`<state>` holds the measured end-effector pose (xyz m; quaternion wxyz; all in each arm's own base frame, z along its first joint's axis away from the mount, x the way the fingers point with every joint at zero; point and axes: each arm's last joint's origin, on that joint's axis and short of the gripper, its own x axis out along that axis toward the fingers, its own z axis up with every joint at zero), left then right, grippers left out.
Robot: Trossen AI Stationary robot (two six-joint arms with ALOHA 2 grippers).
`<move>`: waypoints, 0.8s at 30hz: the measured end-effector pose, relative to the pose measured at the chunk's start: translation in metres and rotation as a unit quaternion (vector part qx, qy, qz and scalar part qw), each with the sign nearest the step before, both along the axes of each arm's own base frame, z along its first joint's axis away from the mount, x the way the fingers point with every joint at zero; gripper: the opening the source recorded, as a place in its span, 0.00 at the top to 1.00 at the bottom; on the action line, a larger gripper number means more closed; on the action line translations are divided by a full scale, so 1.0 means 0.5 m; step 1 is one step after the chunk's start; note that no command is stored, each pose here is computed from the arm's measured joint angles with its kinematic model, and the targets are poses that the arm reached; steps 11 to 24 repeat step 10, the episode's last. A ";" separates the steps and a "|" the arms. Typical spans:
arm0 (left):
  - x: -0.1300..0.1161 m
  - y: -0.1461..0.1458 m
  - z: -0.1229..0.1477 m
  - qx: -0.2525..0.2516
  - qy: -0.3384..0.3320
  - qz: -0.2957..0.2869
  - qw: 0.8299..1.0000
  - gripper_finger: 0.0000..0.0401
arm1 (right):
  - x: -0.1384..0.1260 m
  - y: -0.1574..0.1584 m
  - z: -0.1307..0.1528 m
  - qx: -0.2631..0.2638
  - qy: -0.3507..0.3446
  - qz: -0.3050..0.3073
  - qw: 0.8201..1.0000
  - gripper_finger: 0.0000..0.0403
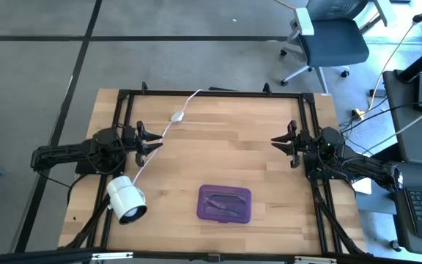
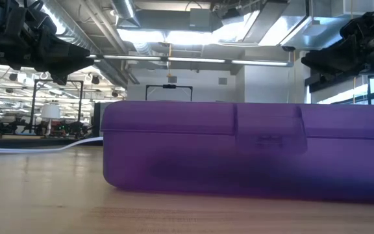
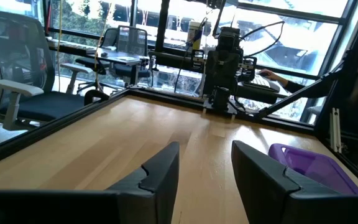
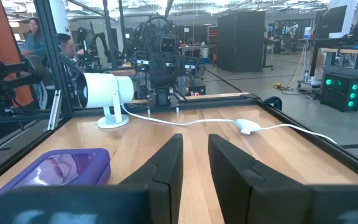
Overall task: Pick & place school supplies into a supply box
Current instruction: Return to Home Position
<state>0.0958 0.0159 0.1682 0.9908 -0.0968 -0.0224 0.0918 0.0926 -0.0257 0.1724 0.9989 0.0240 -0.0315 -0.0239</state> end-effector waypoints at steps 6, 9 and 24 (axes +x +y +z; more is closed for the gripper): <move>0.000 0.000 0.000 0.000 0.000 0.000 1.000 0.65 | 0.000 0.000 0.000 0.000 0.000 0.000 1.000 0.80; 0.000 0.000 0.000 0.000 0.000 0.000 1.000 0.65 | 0.000 0.000 0.000 0.000 0.000 0.000 1.000 0.80; 0.000 0.000 0.000 0.000 0.000 0.000 1.000 0.65 | 0.000 0.000 0.000 0.000 0.000 0.000 1.000 0.80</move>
